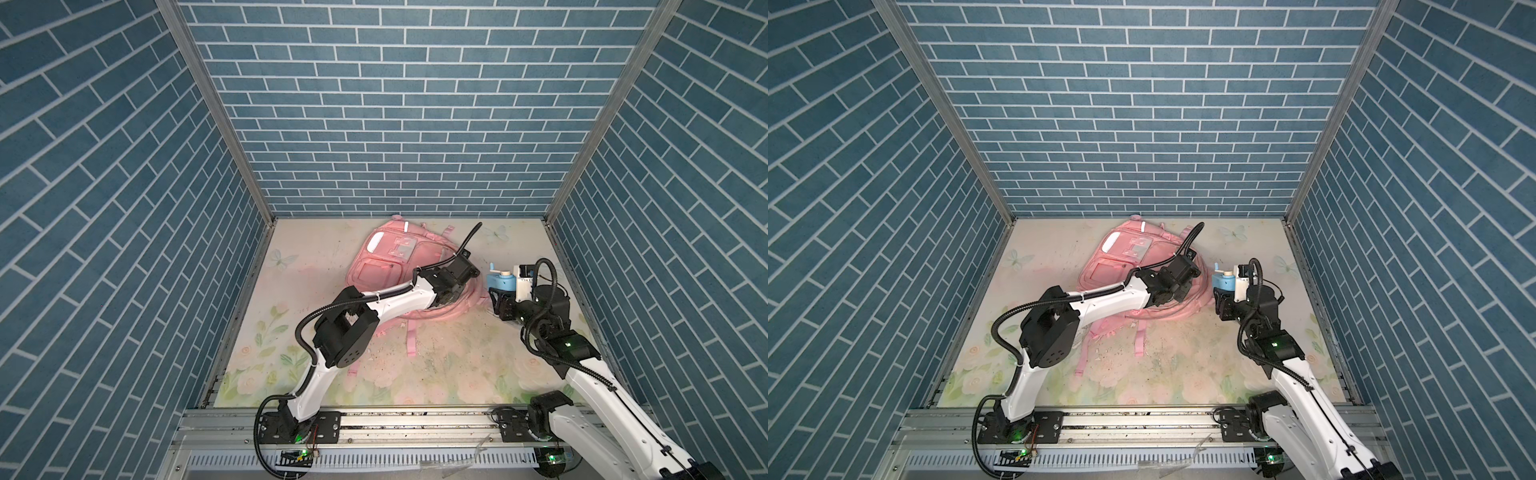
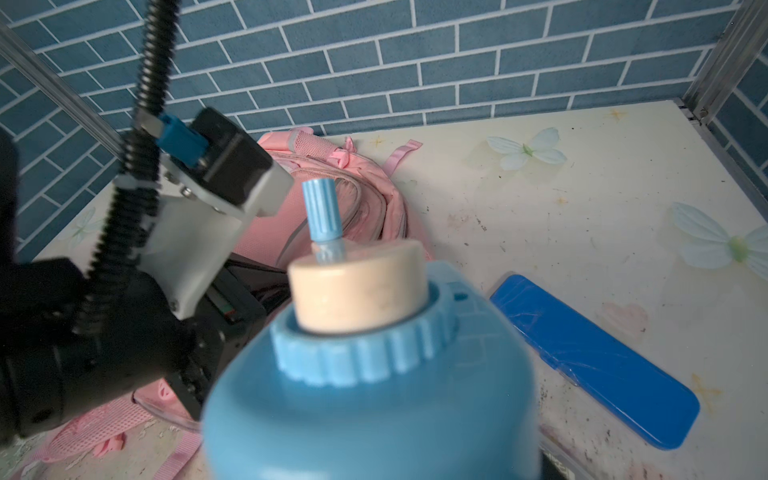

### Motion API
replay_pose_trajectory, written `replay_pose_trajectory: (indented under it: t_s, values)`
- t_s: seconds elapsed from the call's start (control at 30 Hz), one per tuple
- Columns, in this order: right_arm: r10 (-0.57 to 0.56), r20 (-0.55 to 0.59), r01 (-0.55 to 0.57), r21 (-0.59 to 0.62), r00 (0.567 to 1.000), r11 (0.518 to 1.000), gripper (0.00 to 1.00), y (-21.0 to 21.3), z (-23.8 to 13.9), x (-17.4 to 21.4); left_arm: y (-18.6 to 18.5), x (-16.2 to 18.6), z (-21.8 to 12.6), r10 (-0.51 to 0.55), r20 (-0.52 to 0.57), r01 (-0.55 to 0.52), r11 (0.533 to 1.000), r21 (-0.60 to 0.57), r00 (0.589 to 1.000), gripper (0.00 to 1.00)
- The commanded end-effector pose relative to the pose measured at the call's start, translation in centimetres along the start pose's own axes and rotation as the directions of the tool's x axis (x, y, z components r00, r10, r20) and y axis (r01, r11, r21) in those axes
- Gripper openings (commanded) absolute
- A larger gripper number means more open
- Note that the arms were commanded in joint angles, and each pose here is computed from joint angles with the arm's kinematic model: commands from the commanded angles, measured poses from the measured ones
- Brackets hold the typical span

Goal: Pack the student bag
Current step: 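Lower the sharpener into the backpack with right gripper while left holds bag edge, then open the right gripper to release the sharpener and lift out of the bag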

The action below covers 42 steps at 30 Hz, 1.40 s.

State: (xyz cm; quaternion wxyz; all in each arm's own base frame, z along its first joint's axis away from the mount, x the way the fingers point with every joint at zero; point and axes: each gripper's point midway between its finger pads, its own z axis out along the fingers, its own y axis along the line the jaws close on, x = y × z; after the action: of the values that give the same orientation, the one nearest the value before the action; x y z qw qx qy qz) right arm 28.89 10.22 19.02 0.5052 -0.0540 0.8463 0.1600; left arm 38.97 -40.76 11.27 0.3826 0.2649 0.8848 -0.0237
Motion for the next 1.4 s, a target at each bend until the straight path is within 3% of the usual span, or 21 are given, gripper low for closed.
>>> replay_pose_trajectory:
  t_s: [0.0, 0.33, 0.5, 0.7, 0.9, 1.03, 1.17, 1.27, 1.37]
  values:
    - [0.028, 0.019, -0.028, -0.004, 0.999, 1.0, 0.29, 0.4, -0.2, -1.8, 2.3, -2.6, -2.8, -0.093, 0.043, 0.092, 0.996, 0.02, 0.995, 0.0]
    - [0.048, -0.057, -0.052, -0.083, 0.997, 0.995, 0.29, 2.0, 1.5, -1.9, 6.0, -7.4, -9.0, -0.217, 0.186, 0.202, 0.975, 0.097, 0.958, 0.0]
    - [0.123, -0.078, -0.133, -0.151, 0.989, 0.98, 0.29, 3.3, 2.0, -2.1, 7.4, -9.0, -11.5, -0.246, 0.23, 0.225, 0.968, 0.112, 0.942, 0.0]
    - [0.309, -0.098, -0.324, -0.266, 0.946, 0.908, 0.28, 5.6, 3.8, -2.8, 8.9, -11.1, -13.9, -0.32, 0.299, 0.276, 0.944, 0.178, 0.899, 0.0]
    - [0.383, -0.247, -0.449, -0.336, 0.89, 0.828, 0.29, 9.3, 9.0, -2.5, 8.5, -12.4, -15.4, -0.356, 0.324, 0.285, 0.926, 0.246, 0.876, 0.0]
    - [0.37, -0.362, -0.493, -0.352, 0.855, 0.795, 0.31, 12.1, 13.5, -1.4, 8.6, -12.7, -16.1, -0.379, 0.338, 0.298, 0.916, 0.268, 0.861, 0.0]
    - [0.308, -0.43, -0.484, -0.398, 0.849, 0.779, 0.39, 15.2, 17.1, -0.7, 8.3, -12.9, -16.4, -0.399, 0.348, 0.305, 0.906, 0.294, 0.848, 0.0]
    - [0.266, -0.503, -0.509, -0.438, 0.822, 0.741, 0.65, 17.3, 18.2, 0.1, 8.5, -13.1, -16.8, -0.412, 0.366, 0.313, 0.901, 0.302, 0.834, 0.0]
    - [0.249, -0.527, -0.499, -0.408, 0.813, 0.764, 0.81, 16.6, 18.2, 0.8, 8.7, -13.2, -16.9, -0.418, 0.38, 0.316, 0.899, 0.304, 0.825, 0.0]
